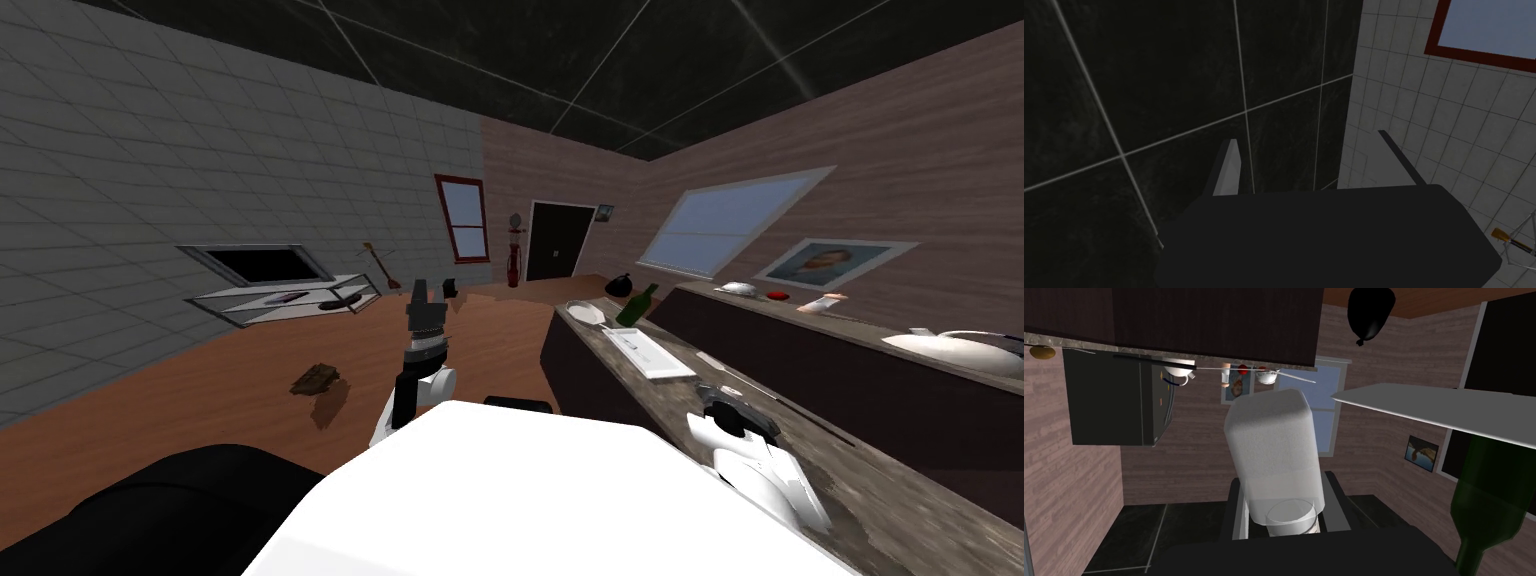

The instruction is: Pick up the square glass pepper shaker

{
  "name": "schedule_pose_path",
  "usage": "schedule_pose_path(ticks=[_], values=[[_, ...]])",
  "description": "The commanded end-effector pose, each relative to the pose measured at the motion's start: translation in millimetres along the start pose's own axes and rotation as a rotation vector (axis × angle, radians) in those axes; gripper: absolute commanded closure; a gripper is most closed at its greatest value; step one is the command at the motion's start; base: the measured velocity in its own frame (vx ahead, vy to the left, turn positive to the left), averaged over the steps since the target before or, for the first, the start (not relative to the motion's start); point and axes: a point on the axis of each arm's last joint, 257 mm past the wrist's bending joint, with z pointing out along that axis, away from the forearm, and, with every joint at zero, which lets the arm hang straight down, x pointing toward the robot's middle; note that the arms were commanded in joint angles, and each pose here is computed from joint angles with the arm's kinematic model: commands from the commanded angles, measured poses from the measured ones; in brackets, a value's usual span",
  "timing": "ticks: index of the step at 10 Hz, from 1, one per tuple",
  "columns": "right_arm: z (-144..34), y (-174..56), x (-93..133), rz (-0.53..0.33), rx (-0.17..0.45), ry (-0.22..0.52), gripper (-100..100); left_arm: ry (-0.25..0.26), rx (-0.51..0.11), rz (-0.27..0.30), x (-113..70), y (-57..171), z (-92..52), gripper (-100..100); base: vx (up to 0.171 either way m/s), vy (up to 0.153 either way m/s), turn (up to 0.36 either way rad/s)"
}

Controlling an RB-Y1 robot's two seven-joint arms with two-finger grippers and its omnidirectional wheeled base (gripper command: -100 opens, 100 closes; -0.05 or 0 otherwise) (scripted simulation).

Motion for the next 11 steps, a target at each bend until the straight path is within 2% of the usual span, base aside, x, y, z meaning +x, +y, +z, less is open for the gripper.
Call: schedule_pose_path(ticks=[1,4,5,6,7,9,10,11], values=[[-0.3,-27,2,0.02,0.043,0.0,100,0.0,0.0,0.0,0.0,0,0.0,0,-0.092,0.03,0.462],[-0.6,-32,2,0.013,0.054,0.0,100,0.0,0.0,0.0,-0.1,0,-0.1,0,-0.007,0.01,0.012],[0.8,-60,5,0.036,0.093,0.001,100,0.0,0.0,0.0,-0.1,0,-0.1,0,-0.044,0.026,0.312],[-0.3,-71,6,0.056,0.114,0.0,100,0.0,0.0,0.0,0.0,0,0.0,0,-0.072,0.043,0.458],[-1.5,-80,7,0.063,0.132,0.0,100,0.0,0.0,0.0,0.0,0,0.0,0,-0.049,0.03,0.157],[-1.6,-80,7,0.046,0.133,0.001,100,0.0,0.0,0.0,-0.1,0,-0.1,0,-0.011,0.006,-0.051],[-2.2,-108,9,0.075,0.175,-0.002,100,0.0,0.0,0.0,-0.1,0,-0.1,0,-0.057,0.037,0.294],[-5.5,-123,11,0.087,0.207,-0.001,100,0.0,0.0,0.0,0.0,0,0.0,0,-0.076,0.041,0.46]])
